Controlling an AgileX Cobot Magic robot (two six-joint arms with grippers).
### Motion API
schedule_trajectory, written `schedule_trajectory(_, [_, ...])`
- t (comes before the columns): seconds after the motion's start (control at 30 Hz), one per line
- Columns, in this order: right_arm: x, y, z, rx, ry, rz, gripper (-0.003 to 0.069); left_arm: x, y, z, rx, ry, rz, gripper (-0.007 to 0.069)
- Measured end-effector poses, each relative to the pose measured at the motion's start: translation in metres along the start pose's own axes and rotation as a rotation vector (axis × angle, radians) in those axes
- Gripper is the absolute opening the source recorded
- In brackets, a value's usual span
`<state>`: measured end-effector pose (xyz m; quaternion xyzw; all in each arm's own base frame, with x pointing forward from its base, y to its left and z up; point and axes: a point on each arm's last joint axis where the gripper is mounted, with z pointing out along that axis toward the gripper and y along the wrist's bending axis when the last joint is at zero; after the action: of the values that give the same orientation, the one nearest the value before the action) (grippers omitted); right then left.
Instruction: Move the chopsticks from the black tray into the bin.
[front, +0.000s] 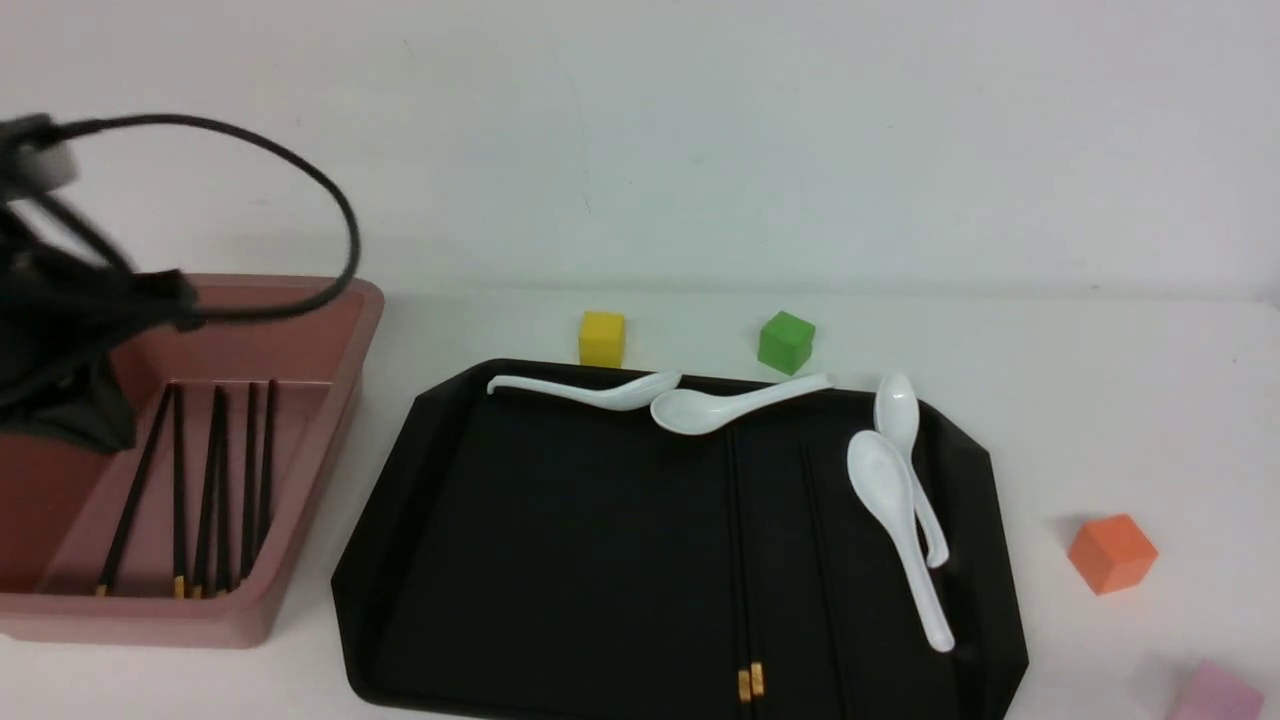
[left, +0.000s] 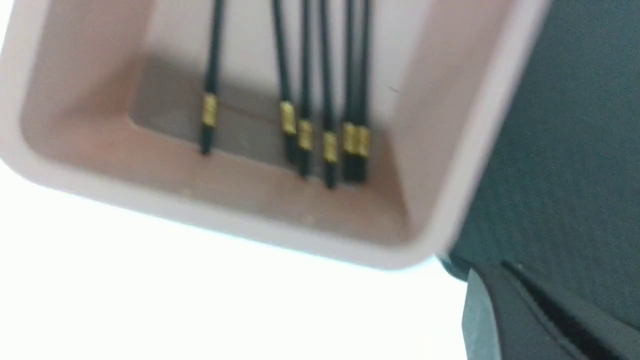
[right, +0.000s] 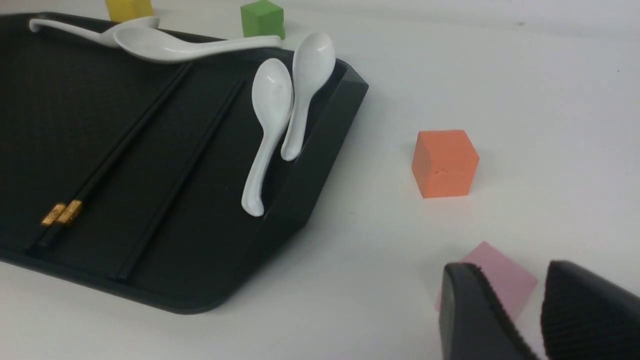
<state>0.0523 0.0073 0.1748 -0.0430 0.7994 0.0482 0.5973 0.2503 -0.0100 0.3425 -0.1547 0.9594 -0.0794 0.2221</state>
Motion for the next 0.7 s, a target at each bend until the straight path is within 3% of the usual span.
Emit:
schedule_trajectory(0.2, [0.0, 0.0, 0.0, 0.0, 0.0, 0.0, 0.024, 0.077, 0.019, -0.04, 0.144, -0.214, -0.027, -0.0013])
schedule_trajectory(0.4, [0.0, 0.0, 0.0, 0.0, 0.0, 0.0, 0.024, 0.179, 0.048, -0.055, 0.368, -0.539, -0.016, -0.0013])
schedule_trajectory(0.7, [0.0, 0.0, 0.0, 0.0, 0.0, 0.0, 0.024, 0.218, 0.065, -0.048, 0.482, -0.801, -0.023, -0.0013])
